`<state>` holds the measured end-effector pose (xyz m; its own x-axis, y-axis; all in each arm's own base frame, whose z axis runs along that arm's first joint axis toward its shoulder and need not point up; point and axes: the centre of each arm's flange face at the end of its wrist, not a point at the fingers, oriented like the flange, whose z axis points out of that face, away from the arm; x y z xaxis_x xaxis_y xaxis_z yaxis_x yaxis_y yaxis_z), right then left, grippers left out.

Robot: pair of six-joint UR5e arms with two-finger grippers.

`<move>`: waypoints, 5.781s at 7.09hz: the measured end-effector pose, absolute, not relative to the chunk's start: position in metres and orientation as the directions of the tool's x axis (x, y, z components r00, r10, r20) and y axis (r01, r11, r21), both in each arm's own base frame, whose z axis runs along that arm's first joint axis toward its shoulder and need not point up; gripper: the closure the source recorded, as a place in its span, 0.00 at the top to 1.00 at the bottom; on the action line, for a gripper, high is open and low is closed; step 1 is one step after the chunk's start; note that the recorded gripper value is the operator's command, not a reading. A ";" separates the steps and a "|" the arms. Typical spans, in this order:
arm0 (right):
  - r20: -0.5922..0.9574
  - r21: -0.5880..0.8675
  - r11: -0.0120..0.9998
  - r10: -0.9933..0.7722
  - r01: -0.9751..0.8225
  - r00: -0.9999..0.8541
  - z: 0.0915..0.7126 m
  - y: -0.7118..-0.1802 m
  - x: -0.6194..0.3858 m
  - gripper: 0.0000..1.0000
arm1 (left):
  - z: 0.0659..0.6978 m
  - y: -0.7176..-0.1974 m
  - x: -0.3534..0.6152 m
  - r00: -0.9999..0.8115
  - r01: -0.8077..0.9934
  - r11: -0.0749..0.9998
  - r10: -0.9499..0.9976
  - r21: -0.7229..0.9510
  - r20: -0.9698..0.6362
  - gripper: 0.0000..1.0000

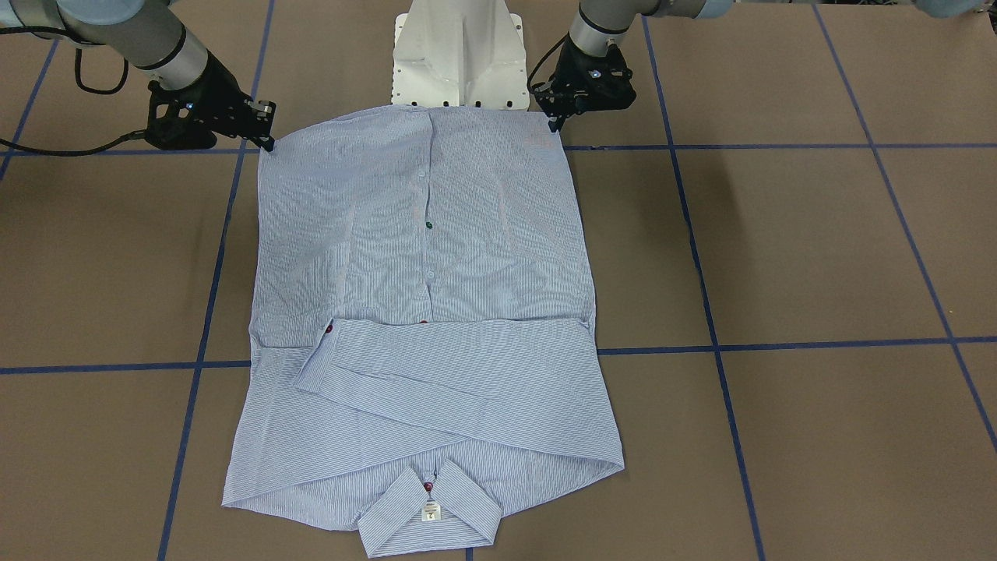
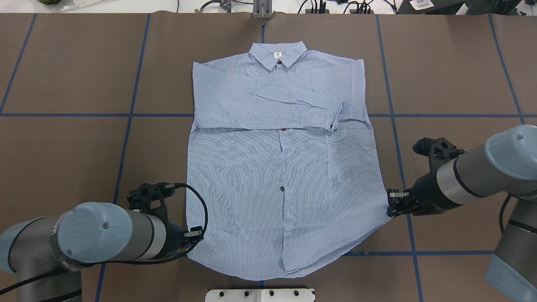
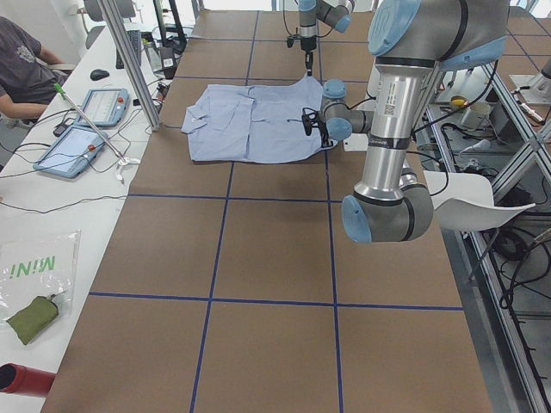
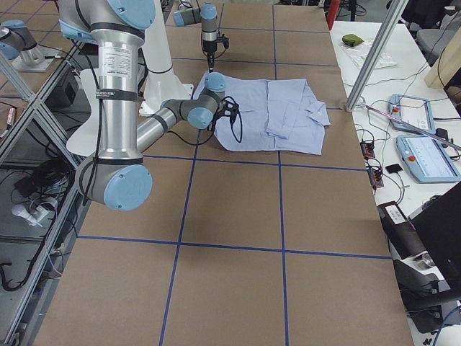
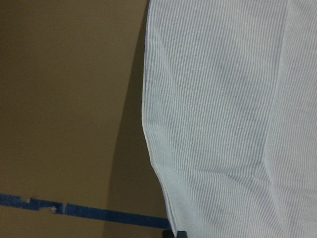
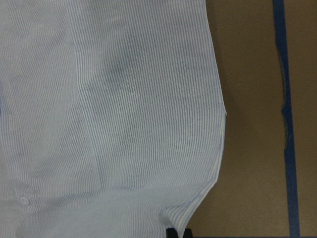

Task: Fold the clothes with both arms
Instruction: 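Pinch the hem corners and lift them slightly with both grippers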

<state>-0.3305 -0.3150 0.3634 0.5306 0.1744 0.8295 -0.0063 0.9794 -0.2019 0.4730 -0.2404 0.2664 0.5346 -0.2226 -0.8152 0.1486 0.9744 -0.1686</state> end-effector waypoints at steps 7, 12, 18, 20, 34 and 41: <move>0.821 -0.220 0.975 0.201 -0.029 0.535 0.373 -0.327 -0.317 0.00 | 0.274 -0.261 0.463 0.549 0.156 0.980 -0.189 -0.123 -0.814 0.00; 0.824 -0.218 0.975 0.200 -0.029 0.530 0.370 -0.324 -0.312 0.00 | 0.269 -0.254 0.462 0.543 0.118 0.981 -0.195 -0.155 -0.817 0.00; 0.819 -0.238 0.971 0.212 -0.021 0.534 0.375 -0.319 -0.302 0.00 | 0.273 -0.251 0.458 0.544 0.086 0.981 -0.191 -0.172 -0.817 0.00; 0.827 -0.245 0.970 0.214 -0.010 0.520 0.370 -0.320 -0.297 0.00 | 0.275 -0.250 0.455 0.520 0.082 0.983 -0.182 -0.164 -0.834 0.00; 0.827 -0.247 0.969 0.215 -0.007 0.520 0.370 -0.323 -0.300 0.00 | 0.327 -0.240 0.427 0.302 0.047 0.993 -0.117 -0.108 -0.946 0.00; 0.826 -0.249 0.968 0.224 -0.022 0.517 0.371 -0.329 -0.296 0.00 | 0.328 -0.248 0.424 0.303 0.063 0.992 -0.122 -0.108 -0.945 0.00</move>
<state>-0.2957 -0.3292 0.3713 0.5169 0.2243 0.8261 -0.0222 0.9683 -0.2490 0.4239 -0.2479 0.3276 0.3029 -0.1217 -0.9452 0.0631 0.9922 -0.1076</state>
